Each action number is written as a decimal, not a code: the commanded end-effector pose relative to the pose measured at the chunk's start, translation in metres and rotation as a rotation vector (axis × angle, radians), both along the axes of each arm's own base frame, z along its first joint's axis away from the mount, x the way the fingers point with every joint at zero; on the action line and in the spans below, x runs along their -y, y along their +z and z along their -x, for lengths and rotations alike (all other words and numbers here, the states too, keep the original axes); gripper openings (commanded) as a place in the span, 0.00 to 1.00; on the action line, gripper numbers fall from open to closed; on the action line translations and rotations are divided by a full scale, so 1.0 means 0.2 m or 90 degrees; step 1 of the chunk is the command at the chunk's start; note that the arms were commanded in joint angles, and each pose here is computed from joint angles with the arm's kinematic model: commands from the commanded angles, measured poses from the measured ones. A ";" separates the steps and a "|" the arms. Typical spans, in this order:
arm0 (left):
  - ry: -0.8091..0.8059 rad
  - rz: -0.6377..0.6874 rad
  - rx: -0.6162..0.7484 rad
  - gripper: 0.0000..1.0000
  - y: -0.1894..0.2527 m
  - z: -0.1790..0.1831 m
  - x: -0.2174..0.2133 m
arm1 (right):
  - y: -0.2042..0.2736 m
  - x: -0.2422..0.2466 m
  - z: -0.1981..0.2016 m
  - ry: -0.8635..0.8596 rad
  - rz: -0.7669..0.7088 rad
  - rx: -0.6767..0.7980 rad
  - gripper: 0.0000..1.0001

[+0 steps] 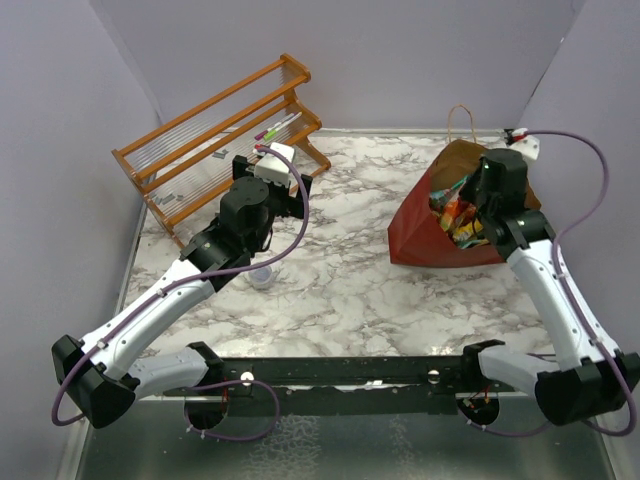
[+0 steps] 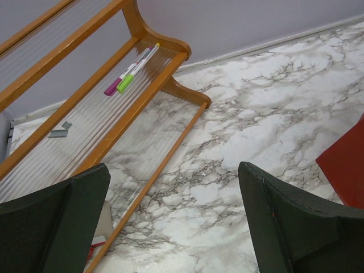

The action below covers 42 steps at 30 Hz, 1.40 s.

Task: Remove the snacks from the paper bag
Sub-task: Take out the snack from the paper bag, then place the snack at the center of the board.

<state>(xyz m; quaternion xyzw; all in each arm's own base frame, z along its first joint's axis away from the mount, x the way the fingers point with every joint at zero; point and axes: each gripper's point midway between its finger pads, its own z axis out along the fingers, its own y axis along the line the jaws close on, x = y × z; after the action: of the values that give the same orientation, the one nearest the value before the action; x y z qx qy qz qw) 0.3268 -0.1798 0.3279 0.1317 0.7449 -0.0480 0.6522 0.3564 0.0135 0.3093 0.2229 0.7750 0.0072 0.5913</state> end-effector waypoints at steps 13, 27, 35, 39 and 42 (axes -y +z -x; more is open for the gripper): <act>0.039 0.020 -0.015 0.99 -0.07 -0.09 -0.06 | 1.14 -0.76 0.46 0.676 0.130 0.546 0.02; 0.315 0.088 0.109 0.99 0.16 0.01 -0.61 | 0.49 -1.48 0.29 0.771 -0.035 0.280 0.02; 0.405 0.200 0.247 0.99 0.28 0.24 -0.89 | 0.02 -1.73 0.13 0.667 0.044 0.110 0.02; 0.416 0.201 0.248 0.99 0.28 0.25 -0.91 | -0.15 -1.70 -0.04 0.578 0.127 0.050 0.02; 0.419 0.204 0.247 0.99 0.28 0.25 -0.91 | -0.23 -1.67 -0.13 0.531 0.195 0.029 0.01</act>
<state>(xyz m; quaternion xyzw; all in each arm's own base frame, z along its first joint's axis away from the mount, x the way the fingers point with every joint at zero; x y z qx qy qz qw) 0.2775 -0.0039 0.3847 -0.1919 0.6004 0.0614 0.7739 0.3434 0.3727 0.2474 -0.2377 0.7777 0.2508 0.5252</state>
